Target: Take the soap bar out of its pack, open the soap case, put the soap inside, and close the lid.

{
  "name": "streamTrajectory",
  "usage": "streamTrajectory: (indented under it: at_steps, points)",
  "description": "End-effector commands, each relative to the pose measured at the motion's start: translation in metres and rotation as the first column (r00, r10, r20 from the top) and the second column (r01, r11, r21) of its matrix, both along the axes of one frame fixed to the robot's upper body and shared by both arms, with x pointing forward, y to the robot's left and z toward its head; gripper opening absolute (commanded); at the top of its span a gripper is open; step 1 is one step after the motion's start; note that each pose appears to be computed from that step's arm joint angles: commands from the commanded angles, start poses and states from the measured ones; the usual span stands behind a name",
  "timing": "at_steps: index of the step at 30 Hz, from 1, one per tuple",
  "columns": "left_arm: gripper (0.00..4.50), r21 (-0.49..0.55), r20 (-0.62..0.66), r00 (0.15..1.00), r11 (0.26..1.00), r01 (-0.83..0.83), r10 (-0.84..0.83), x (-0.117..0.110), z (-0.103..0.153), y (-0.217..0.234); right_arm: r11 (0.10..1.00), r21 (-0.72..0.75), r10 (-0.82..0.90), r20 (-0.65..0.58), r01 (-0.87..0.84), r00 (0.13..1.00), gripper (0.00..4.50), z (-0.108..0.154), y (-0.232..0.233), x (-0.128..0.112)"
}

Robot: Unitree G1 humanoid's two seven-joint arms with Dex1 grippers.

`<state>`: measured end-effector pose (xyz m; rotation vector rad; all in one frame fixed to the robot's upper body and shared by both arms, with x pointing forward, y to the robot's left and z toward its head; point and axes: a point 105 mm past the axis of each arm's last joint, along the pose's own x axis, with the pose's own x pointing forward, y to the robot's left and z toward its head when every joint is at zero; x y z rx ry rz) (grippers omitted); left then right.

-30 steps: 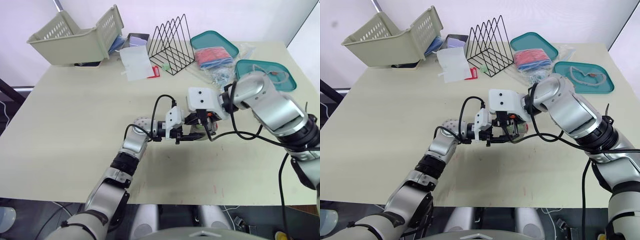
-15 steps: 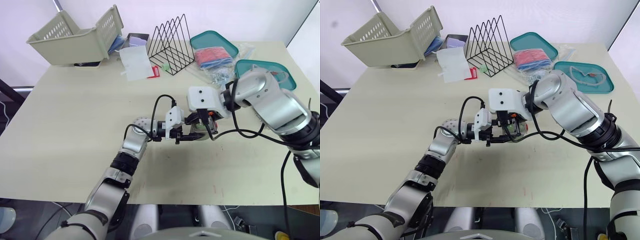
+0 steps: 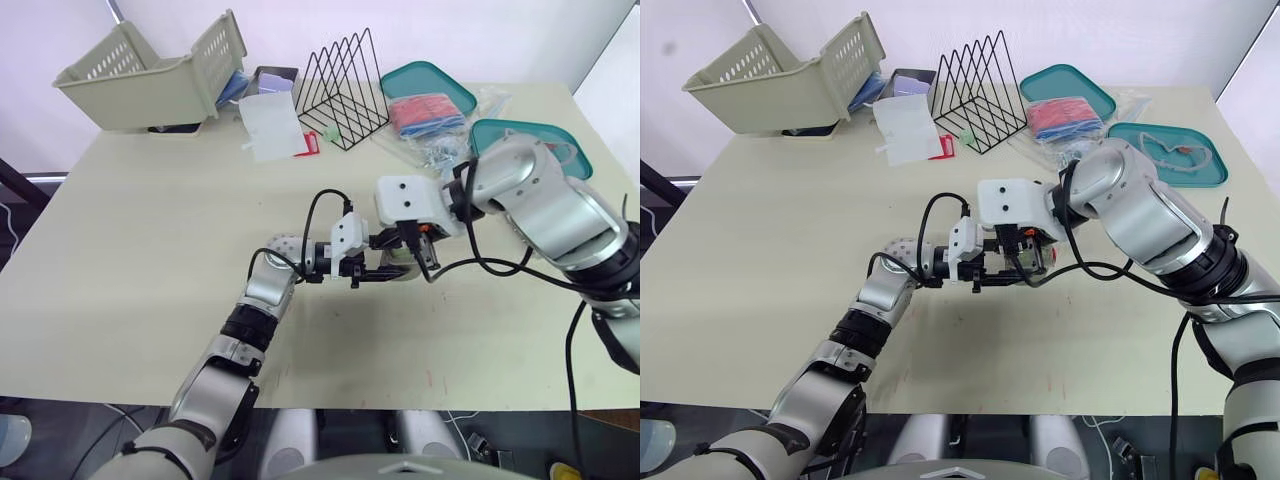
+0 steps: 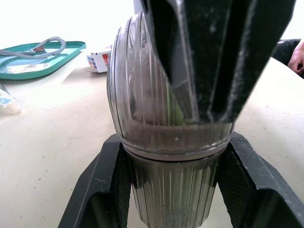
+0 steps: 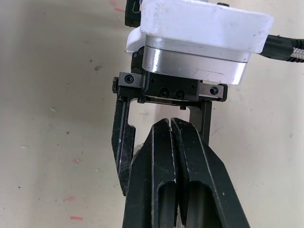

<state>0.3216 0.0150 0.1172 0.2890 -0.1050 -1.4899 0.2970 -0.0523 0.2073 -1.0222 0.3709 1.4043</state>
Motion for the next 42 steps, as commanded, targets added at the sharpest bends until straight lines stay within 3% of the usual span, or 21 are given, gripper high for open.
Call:
streamTrajectory:
  at_steps: [1,17,29,39,42]
  points:
    - [1.95,-0.036,0.057,0.998,0.999,0.021,-0.019,-0.002,0.014,0.0,0.999,-0.019,-0.044,-0.003,0.044,0.999,0.05,-0.003,-0.007,0.003]
    - [1.95,-0.034,0.06,0.998,0.999,0.025,-0.023,-0.003,0.014,-0.001,0.997,-0.028,-0.076,-0.03,0.075,0.997,0.05,-0.005,-0.016,0.004]
    - [1.95,-0.037,0.06,0.998,0.999,0.026,-0.024,-0.002,0.015,-0.002,0.995,-0.047,-0.083,0.001,0.083,0.997,0.05,-0.01,-0.01,0.011]
    - [1.95,-0.034,0.058,0.998,0.999,0.02,-0.018,-0.002,0.014,0.0,0.996,-0.065,-0.064,0.039,0.067,0.997,0.05,0.0,-0.01,0.012]
    - [1.95,-0.036,0.058,0.998,0.999,0.021,-0.019,-0.002,0.014,0.0,0.995,-0.072,-0.065,0.017,0.066,0.998,0.05,-0.011,-0.008,0.012]
